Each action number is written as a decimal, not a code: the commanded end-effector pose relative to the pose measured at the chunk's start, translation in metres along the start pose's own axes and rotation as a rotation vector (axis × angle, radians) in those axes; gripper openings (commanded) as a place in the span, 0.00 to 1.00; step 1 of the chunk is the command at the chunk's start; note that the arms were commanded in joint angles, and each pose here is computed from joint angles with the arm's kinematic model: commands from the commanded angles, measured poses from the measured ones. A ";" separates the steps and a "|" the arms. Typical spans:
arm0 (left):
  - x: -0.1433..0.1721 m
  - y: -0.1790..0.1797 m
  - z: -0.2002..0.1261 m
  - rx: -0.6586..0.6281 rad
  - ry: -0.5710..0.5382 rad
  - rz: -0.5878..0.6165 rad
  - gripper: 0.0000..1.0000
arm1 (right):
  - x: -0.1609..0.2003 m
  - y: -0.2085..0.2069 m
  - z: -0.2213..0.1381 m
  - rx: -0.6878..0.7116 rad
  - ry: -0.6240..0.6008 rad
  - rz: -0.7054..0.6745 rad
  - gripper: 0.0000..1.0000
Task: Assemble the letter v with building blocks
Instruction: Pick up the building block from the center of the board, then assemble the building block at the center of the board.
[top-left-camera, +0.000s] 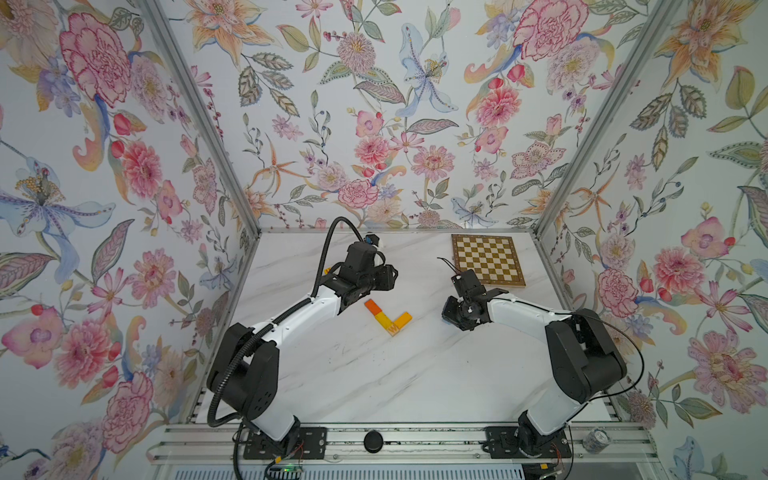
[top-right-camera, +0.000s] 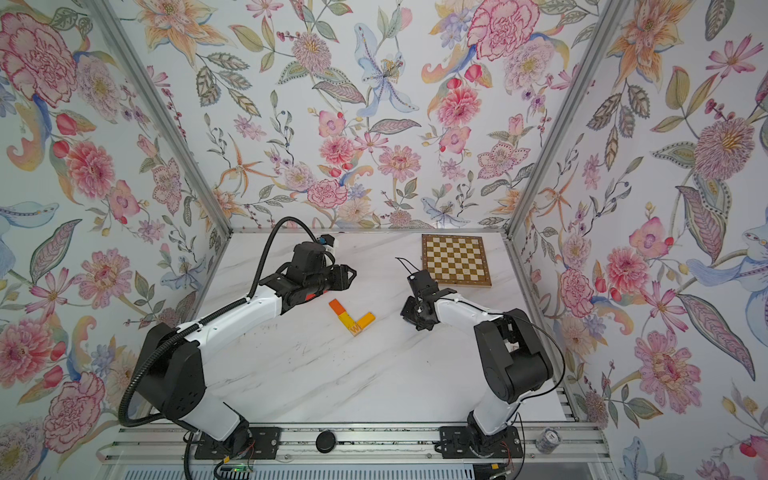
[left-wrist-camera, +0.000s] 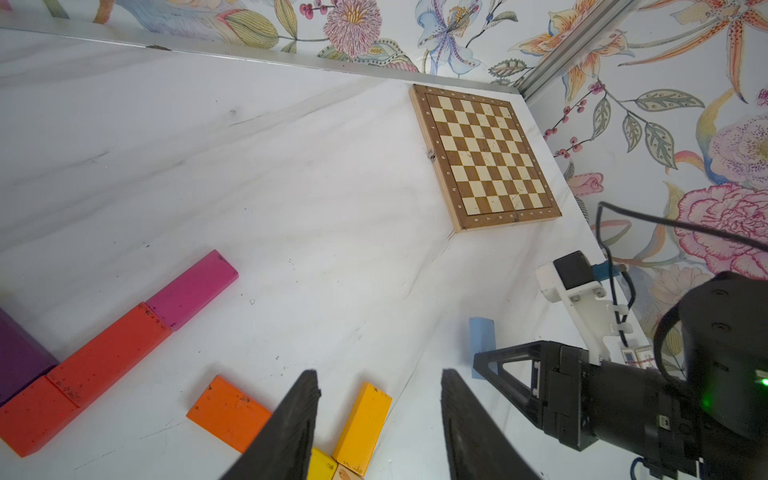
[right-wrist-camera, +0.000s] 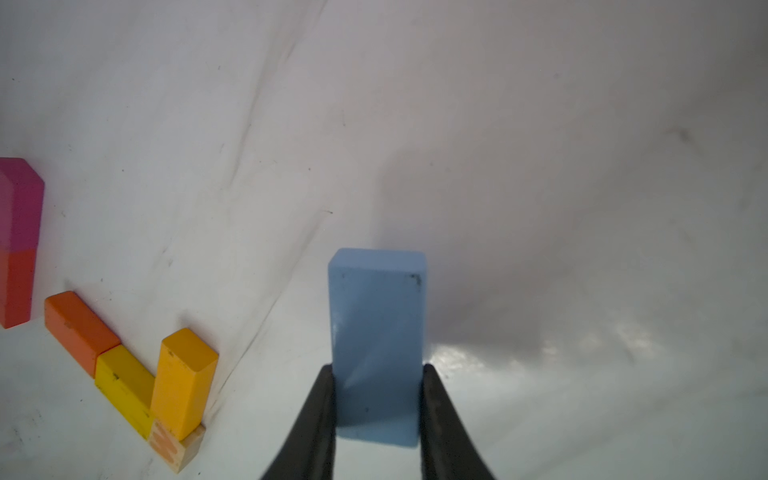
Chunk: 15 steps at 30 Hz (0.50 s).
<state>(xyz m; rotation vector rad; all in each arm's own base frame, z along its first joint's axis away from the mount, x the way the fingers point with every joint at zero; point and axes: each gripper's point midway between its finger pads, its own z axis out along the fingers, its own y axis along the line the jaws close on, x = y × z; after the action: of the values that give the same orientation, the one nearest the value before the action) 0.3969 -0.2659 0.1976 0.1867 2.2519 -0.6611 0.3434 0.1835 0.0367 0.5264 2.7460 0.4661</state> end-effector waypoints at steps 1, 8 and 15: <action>-0.008 0.007 -0.017 -0.029 -0.044 0.017 0.51 | -0.004 0.023 0.009 -0.047 0.000 0.014 0.09; -0.006 0.012 -0.024 -0.049 -0.055 0.010 0.51 | 0.003 0.038 0.022 -0.052 0.011 0.022 0.10; -0.003 0.015 -0.025 -0.059 -0.055 0.007 0.51 | 0.002 0.047 0.034 -0.065 0.014 0.040 0.14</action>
<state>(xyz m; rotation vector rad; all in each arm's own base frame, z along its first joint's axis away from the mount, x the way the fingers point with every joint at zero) 0.3878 -0.2505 0.2019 0.1583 2.2355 -0.6221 0.3625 0.2293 0.0282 0.5304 2.7307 0.5603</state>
